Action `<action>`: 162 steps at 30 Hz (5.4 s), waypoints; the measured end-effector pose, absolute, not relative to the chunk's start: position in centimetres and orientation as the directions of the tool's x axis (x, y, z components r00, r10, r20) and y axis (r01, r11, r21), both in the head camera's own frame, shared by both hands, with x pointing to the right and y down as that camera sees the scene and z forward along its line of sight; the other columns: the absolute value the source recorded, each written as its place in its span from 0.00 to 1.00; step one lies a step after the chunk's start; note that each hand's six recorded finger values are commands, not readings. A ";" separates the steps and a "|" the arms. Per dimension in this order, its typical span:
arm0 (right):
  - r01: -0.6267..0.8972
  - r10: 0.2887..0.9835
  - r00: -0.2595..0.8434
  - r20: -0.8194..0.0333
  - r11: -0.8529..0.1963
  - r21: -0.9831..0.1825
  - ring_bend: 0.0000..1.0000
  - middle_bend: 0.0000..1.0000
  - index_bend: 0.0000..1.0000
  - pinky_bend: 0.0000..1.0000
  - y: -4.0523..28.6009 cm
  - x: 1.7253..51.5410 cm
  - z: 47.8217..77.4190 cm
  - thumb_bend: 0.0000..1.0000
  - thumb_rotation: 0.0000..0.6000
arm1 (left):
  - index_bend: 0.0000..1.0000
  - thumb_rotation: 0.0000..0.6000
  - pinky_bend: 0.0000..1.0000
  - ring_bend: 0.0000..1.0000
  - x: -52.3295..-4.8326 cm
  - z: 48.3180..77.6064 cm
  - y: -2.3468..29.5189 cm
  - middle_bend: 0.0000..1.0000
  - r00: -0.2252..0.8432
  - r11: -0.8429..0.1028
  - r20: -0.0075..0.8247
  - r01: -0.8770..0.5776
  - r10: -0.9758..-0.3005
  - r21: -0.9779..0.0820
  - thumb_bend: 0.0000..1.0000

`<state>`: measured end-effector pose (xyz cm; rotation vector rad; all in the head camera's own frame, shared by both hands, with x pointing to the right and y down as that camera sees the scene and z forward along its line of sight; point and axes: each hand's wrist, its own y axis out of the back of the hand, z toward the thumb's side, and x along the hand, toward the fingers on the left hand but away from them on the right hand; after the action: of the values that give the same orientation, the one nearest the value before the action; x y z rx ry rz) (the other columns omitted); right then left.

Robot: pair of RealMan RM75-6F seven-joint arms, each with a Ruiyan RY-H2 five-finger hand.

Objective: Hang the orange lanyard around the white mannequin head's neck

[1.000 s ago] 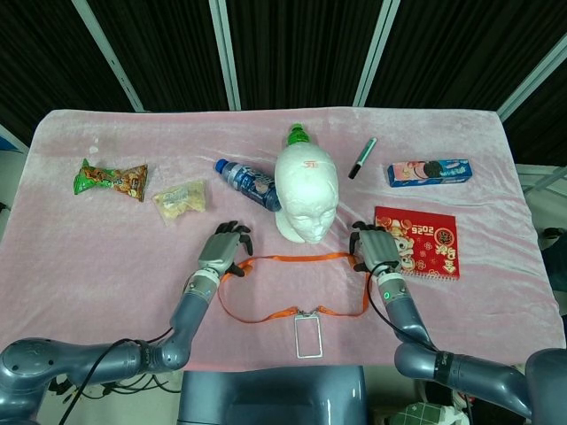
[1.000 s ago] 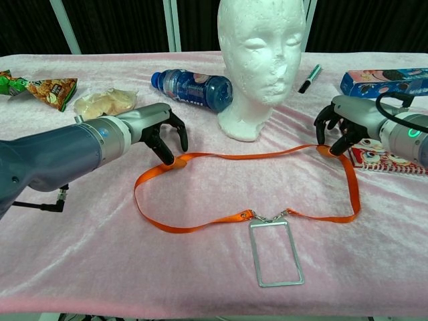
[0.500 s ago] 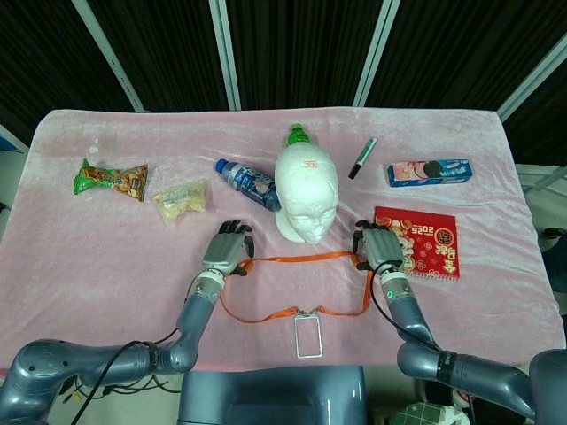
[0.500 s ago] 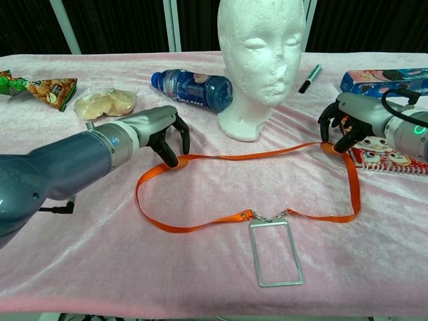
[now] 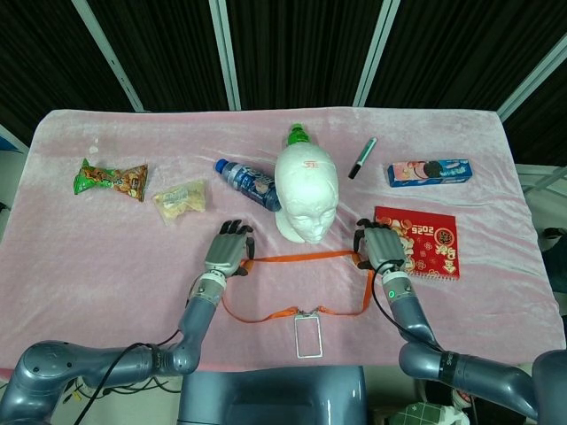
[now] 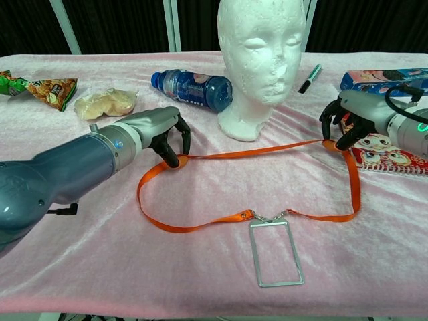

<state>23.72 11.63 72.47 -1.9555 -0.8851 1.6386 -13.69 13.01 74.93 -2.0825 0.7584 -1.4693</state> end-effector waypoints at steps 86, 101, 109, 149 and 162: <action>0.485 0.857 0.235 -0.459 -0.512 -0.709 0.25 0.23 0.80 0.21 -5.0 21.8 51.1 0.52 1.00 | 0.56 1.00 0.01 0.00 -16.3 58.5 -0.7 0.22 0.357 -0.344 0.095 -0.742 -0.929 -0.576 0.35; 0.474 0.855 0.188 -0.483 -0.509 -0.718 0.25 0.23 0.80 0.21 -9.7 20.7 53.2 0.52 1.00 | 0.55 1.00 0.01 0.00 -16.4 61.7 -3.6 0.22 0.262 -0.275 0.108 -0.762 -0.959 -0.587 0.35; 0.463 0.848 0.159 -0.506 -0.516 -0.720 0.25 0.23 0.80 0.21 -11.3 20.8 55.2 0.52 1.00 | 0.54 1.00 0.01 0.00 -16.1 64.2 -4.6 0.22 0.240 -0.273 0.137 -0.743 -0.961 -0.610 0.31; 0.391 0.825 0.117 -0.553 -0.550 -0.738 0.18 0.13 0.35 0.18 -12.8 19.8 62.4 0.18 1.00 | 0.26 1.00 0.00 0.00 -18.0 70.6 -4.9 0.03 0.135 -0.258 0.222 -0.595 -0.966 -0.761 0.02; 0.387 0.784 0.153 -0.602 -0.608 -0.693 0.15 0.08 0.11 0.18 -11.8 20.0 62.0 0.04 1.00 | 0.24 1.00 0.00 0.00 -17.6 70.1 -4.8 0.01 0.154 -0.278 0.232 -0.482 -0.960 -0.831 0.00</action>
<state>20.05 -11.80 61.99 -2.0606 -1.1183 1.4446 -17.61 -4.77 70.08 -1.8434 1.3722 -1.0414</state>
